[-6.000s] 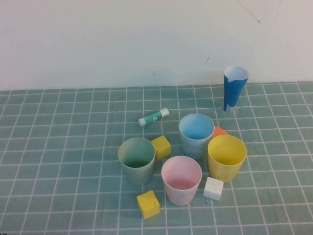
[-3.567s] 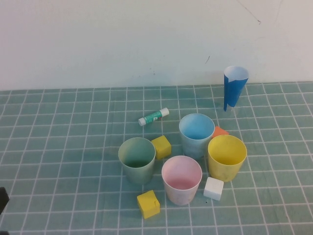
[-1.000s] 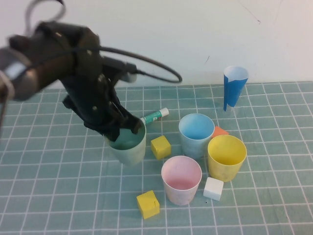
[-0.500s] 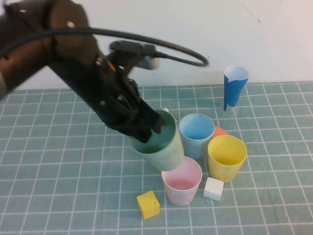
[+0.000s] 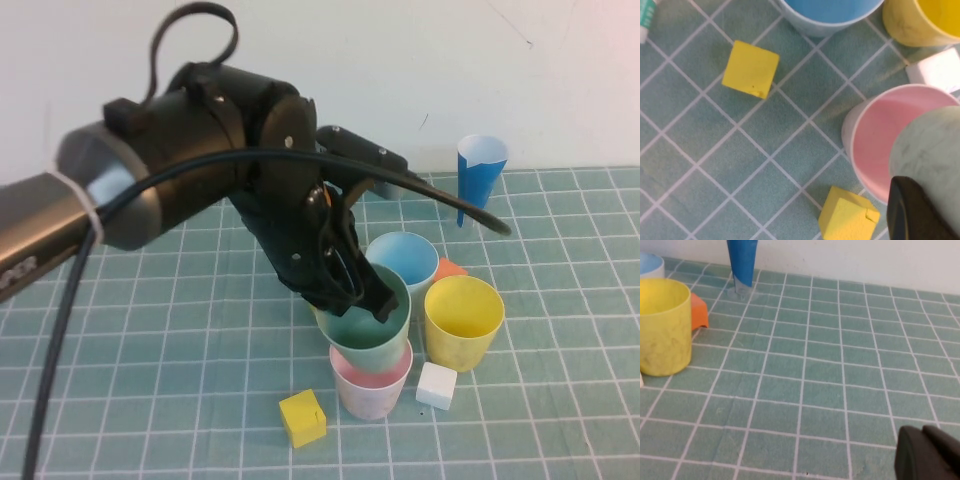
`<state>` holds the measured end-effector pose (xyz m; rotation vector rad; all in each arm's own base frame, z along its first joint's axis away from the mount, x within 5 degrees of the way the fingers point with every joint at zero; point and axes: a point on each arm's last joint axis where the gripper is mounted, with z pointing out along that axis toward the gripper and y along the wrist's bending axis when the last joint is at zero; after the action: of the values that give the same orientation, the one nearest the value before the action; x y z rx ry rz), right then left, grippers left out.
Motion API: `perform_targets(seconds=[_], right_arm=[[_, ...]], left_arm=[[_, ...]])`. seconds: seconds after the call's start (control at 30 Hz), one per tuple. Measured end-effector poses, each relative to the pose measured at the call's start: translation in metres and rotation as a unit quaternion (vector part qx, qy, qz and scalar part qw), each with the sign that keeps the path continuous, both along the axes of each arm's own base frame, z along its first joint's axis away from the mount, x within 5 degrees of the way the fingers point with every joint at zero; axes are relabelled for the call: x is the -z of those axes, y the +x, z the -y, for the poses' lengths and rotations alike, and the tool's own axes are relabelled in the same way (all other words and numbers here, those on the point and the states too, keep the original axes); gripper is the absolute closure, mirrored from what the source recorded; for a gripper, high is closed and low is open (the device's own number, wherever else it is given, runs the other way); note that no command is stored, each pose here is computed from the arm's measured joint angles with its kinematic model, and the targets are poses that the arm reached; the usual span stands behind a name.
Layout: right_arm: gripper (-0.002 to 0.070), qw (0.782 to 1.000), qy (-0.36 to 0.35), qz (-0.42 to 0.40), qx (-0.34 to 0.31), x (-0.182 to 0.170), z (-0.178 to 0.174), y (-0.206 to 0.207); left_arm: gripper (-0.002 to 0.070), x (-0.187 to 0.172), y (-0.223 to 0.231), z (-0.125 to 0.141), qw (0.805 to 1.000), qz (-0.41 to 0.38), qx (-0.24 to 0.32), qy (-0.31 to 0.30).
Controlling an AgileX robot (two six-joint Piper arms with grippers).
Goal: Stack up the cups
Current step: Place the green cup on the pink cup
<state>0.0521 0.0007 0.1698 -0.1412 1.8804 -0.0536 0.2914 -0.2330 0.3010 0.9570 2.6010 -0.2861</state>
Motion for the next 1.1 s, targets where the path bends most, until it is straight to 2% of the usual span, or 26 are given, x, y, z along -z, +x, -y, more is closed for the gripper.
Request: perform_targets(seconds=[0.2,0.27,0.4,0.47,0.5,0.53,0.63,0.7,0.77,0.87,0.93,1.0,1.1], right_arm=[[0.0678,1.000,0.001,0.000,0.000,0.000,0.000,0.000],[0.0678,1.000,0.021,0.000,0.000,0.000,-0.001,0.000],[0.0678,0.991,0.130,-0.006,0.000,-0.001,-0.007,0.000],[0.0678,0.974,0.225,-0.014,0.004,-0.002,-0.012,-0.001],[0.0678,0.958,0.287,-0.020,0.006,-0.003,-0.015,-0.001],[0.0678,0.939,0.343,-0.027,0.007,-0.004,-0.018,-0.001],[0.0678,0.901,0.433,-0.037,0.006,-0.007,-0.023,-0.002],[0.0678,0.897,0.440,-0.038,0.005,-0.007,-0.023,-0.002],[0.0678,0.909,0.416,-0.033,0.002,-0.007,-0.022,-0.002],[0.0678,0.923,0.384,-0.024,0.002,-0.007,-0.020,-0.001],[0.0679,0.928,0.373,-0.024,0.000,-0.006,-0.020,-0.001],[0.0679,0.935,0.353,-0.023,-0.005,-0.006,-0.020,-0.001],[0.0678,0.944,0.329,-0.028,-0.017,-0.005,-0.021,-0.002]], left_arm=[[0.0669,0.026,0.010,0.008,1.000,-0.020,-0.003,0.019],[0.0669,0.033,0.013,0.010,0.999,-0.022,-0.005,0.023],[0.0669,0.042,0.017,0.013,0.999,-0.025,-0.008,0.024],[0.0657,0.046,0.018,0.014,0.999,-0.029,-0.009,0.028],[0.0645,0.047,0.019,0.014,0.999,-0.029,-0.009,0.029],[0.0622,0.048,0.019,0.014,0.999,-0.029,-0.008,0.031],[0.0505,0.051,0.020,0.015,0.999,-0.030,-0.009,0.035],[0.0419,0.052,0.021,0.015,0.999,-0.030,-0.013,0.032],[0.0340,0.052,0.021,0.015,0.999,-0.029,-0.019,0.029],[0.0302,0.047,0.021,0.013,0.999,-0.018,-0.025,0.030],[0.0324,0.039,0.021,0.010,0.999,-0.003,-0.025,0.031],[0.0402,0.026,0.018,0.006,0.999,0.019,-0.023,0.031],[0.0577,-0.008,0.009,-0.006,0.997,0.067,-0.018,0.019]])
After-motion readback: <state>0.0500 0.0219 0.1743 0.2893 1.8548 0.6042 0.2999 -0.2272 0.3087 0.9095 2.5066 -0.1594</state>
